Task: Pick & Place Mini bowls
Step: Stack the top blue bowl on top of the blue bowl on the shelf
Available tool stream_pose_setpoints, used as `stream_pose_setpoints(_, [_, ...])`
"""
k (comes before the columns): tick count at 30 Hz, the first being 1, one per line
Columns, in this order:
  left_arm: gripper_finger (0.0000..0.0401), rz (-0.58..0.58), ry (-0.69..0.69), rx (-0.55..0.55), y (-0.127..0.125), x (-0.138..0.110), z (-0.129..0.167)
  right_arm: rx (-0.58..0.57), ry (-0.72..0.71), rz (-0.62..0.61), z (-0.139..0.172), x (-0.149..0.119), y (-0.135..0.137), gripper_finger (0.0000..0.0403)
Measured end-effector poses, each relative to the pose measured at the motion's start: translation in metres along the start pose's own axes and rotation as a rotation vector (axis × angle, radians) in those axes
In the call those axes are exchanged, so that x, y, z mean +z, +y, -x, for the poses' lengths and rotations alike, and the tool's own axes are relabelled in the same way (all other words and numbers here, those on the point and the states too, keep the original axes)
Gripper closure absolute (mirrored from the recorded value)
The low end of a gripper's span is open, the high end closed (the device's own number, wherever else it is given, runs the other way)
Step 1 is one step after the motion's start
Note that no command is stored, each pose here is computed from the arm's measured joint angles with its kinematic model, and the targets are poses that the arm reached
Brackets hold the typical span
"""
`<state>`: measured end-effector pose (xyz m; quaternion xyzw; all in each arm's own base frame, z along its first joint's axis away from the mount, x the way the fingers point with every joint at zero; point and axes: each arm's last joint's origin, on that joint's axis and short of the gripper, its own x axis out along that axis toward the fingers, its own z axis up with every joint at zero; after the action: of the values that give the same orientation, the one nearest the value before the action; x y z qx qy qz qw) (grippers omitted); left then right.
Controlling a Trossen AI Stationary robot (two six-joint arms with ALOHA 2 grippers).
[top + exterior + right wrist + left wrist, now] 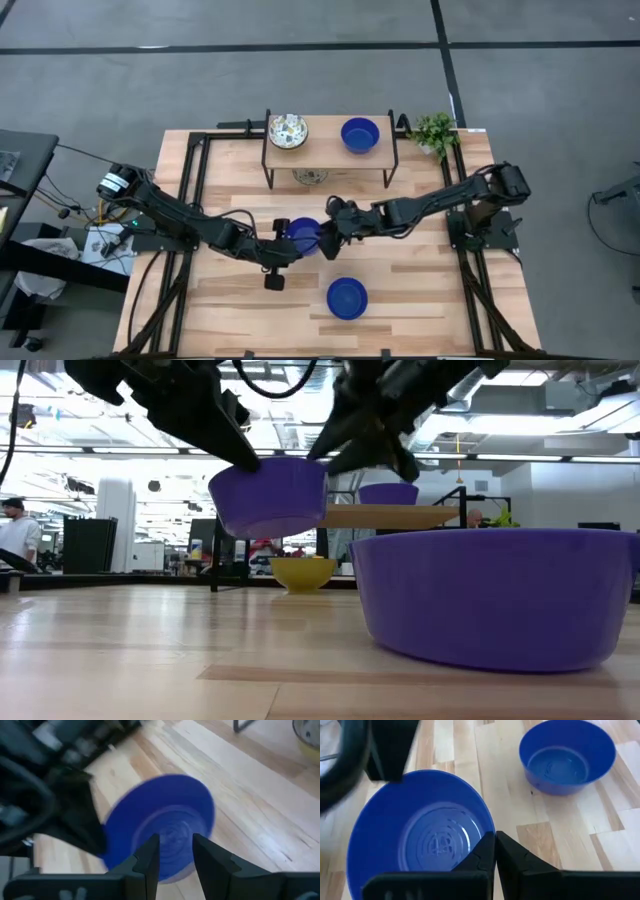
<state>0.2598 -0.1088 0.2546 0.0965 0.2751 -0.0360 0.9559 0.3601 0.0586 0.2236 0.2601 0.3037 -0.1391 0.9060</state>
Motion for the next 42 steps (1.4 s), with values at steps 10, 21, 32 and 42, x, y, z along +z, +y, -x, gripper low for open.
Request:
stream_pose_setpoints(10, [0.0393, 0.001, -0.006, -0.004, 0.0, 0.001, 0.0, -0.044, 0.015, -0.012, -0.011, 0.001, -0.011, 0.0298])
stream_pose_setpoints(21, [0.0393, 0.002, -0.01, -0.004, 0.0, 0.001, 0.0, -0.005, 0.065, -0.019, -0.012, 0.001, -0.013, 0.03])
stream_pose_setpoints(32, [0.0394, 0.028, -0.087, -0.006, 0.0, 0.009, 0.0, -0.014, 0.082, -0.064, -0.012, 0.001, -0.015, 0.0366])
stream_pose_setpoints(42, [0.0391, 0.036, -0.105, 0.018, 0.0, 0.011, 0.001, -0.002, 0.092, -0.046, -0.012, 0.001, -0.015, 0.0401])
